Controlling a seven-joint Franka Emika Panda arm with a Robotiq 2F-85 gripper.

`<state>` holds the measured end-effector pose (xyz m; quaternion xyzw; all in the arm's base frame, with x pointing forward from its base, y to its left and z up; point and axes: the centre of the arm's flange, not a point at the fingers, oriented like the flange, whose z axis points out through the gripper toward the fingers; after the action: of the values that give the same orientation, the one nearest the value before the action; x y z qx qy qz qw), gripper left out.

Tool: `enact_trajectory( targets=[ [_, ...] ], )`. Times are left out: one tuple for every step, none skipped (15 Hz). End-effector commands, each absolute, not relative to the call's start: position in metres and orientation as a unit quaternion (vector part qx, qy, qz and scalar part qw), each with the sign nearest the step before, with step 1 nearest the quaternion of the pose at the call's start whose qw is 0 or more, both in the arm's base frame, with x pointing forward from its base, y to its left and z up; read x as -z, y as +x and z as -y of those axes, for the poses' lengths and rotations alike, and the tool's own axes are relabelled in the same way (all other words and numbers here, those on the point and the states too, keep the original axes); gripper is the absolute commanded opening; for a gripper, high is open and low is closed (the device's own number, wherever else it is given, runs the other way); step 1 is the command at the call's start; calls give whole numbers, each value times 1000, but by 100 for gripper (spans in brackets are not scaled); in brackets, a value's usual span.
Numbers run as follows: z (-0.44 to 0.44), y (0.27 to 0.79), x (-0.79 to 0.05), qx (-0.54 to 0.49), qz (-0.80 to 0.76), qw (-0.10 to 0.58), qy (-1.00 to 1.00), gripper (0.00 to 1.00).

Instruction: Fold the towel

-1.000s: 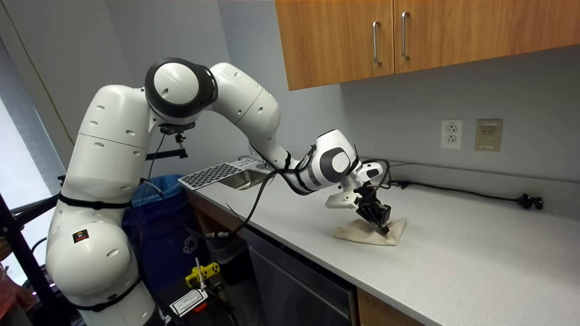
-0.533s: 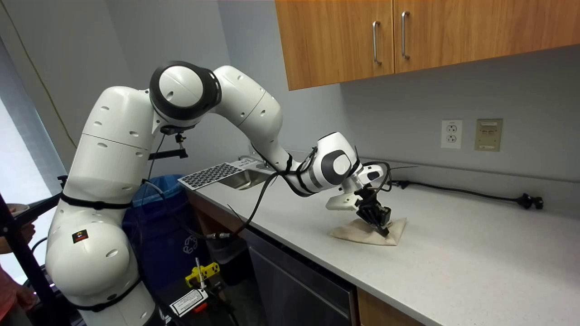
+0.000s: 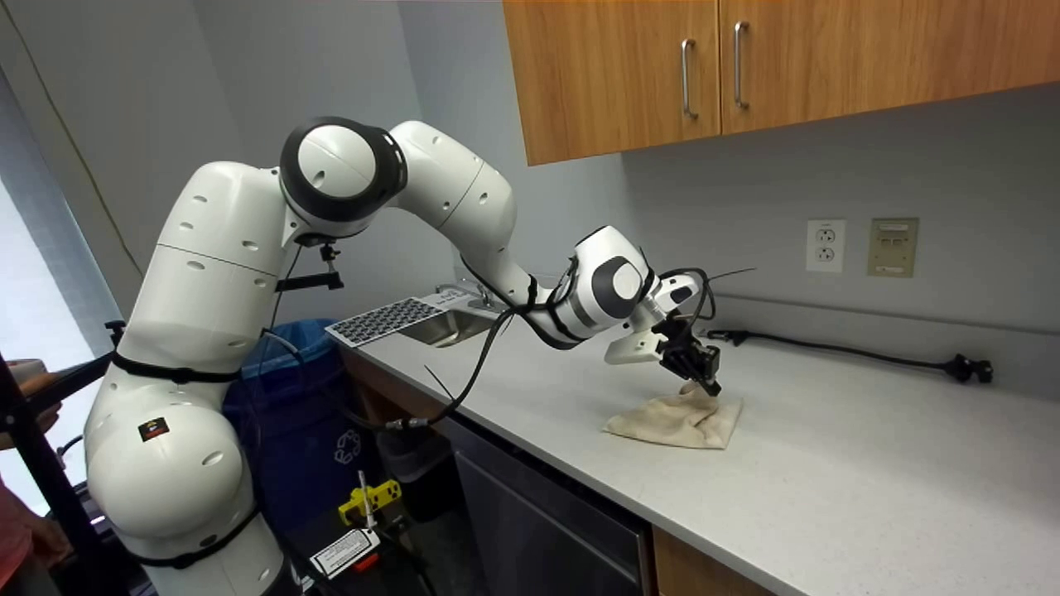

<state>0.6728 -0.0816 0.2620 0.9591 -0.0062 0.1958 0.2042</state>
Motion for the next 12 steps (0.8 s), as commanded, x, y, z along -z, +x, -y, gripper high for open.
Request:
enact_trajectory(
  targets=[
    [79, 684, -265, -228, 14, 218, 949, 0],
    [79, 686, -266, -231, 16, 218, 948, 0],
    [80, 687, -267, -235, 19, 217, 947, 0],
    [80, 688, -267, -238, 23, 214, 947, 0],
    [81, 688, -267, -242, 26, 209, 947, 0],
    [80, 689, -267, -243, 30, 206, 947, 0],
    [79, 690, -265, -243, 35, 196, 949, 0],
    [78, 691, -263, -244, 39, 191, 950, 0],
    [76, 691, -262, -243, 45, 180, 952, 0],
    [73, 692, -260, -243, 50, 171, 954, 0],
    [66, 695, -262, -243, 59, 155, 956, 0],
    [61, 696, -262, -245, 66, 144, 957, 0]
  ],
)
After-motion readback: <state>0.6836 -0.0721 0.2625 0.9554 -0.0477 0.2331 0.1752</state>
